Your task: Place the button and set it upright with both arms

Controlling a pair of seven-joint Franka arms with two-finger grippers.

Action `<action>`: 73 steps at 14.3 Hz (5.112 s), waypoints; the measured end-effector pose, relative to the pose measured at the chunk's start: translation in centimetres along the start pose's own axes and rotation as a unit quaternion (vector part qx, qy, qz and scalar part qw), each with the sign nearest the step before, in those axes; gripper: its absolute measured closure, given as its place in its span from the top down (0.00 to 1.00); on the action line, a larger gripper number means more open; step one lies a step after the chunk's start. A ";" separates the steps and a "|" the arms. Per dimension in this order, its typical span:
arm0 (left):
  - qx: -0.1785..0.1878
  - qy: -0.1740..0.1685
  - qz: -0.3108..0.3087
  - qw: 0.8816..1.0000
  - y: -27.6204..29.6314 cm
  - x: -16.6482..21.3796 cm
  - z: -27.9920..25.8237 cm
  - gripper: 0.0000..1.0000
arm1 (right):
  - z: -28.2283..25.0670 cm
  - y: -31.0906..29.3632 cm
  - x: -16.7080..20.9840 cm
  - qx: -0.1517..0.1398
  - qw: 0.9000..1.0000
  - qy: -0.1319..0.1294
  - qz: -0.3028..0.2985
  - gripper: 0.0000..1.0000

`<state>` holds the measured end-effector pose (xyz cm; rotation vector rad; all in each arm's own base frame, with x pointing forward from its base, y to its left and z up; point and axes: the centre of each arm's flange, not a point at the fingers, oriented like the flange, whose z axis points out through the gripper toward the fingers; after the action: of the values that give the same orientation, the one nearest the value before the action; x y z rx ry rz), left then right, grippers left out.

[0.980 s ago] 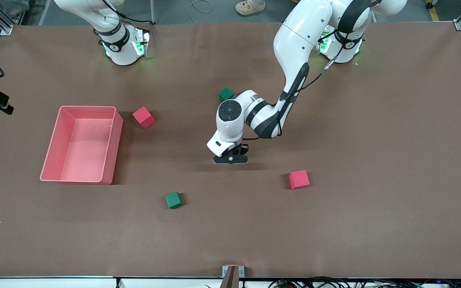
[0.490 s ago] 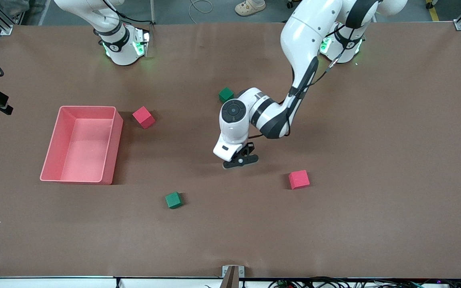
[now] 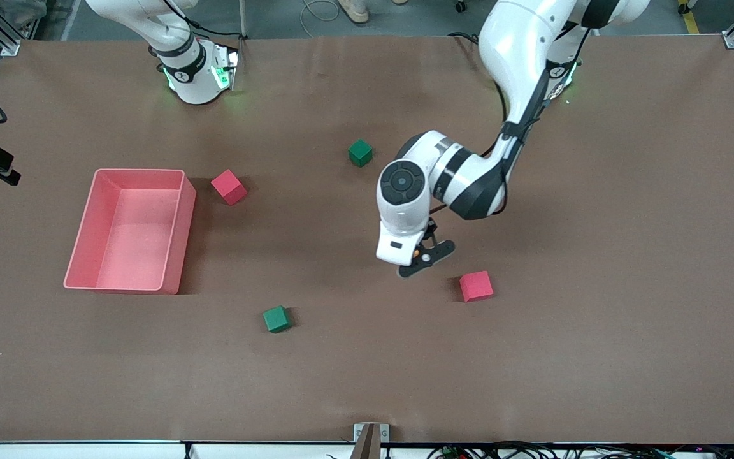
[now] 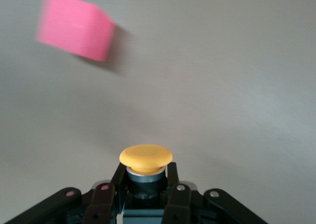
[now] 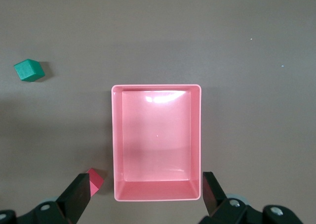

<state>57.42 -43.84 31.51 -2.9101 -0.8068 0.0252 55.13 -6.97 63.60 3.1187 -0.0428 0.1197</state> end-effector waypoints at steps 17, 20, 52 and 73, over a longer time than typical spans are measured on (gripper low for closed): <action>0.200 0.236 -0.284 0.908 -22.1 15.9 8.7 0.35 | 0.4 -0.4 0.1 0.000 1.000 -0.007 -0.003 1.00; 0.221 0.325 -0.310 0.865 -23.5 16.4 14.1 0.35 | 0.4 -0.4 0.1 0.000 1.000 -0.007 -0.003 1.00; 0.245 0.593 -0.322 0.696 -31.4 16.8 29.4 0.35 | 0.7 -3.0 0.9 0.000 1.000 0.009 -0.027 1.00; 0.254 0.594 -0.314 0.696 -31.2 16.8 29.9 1.00 | 2.3 -4.3 1.6 -0.002 0.999 -0.007 -0.036 1.00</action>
<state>54.43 -5.30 5.90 -1.4239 -1.1128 -1.2797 56.99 -2.80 61.33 3.1119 0.0692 0.0979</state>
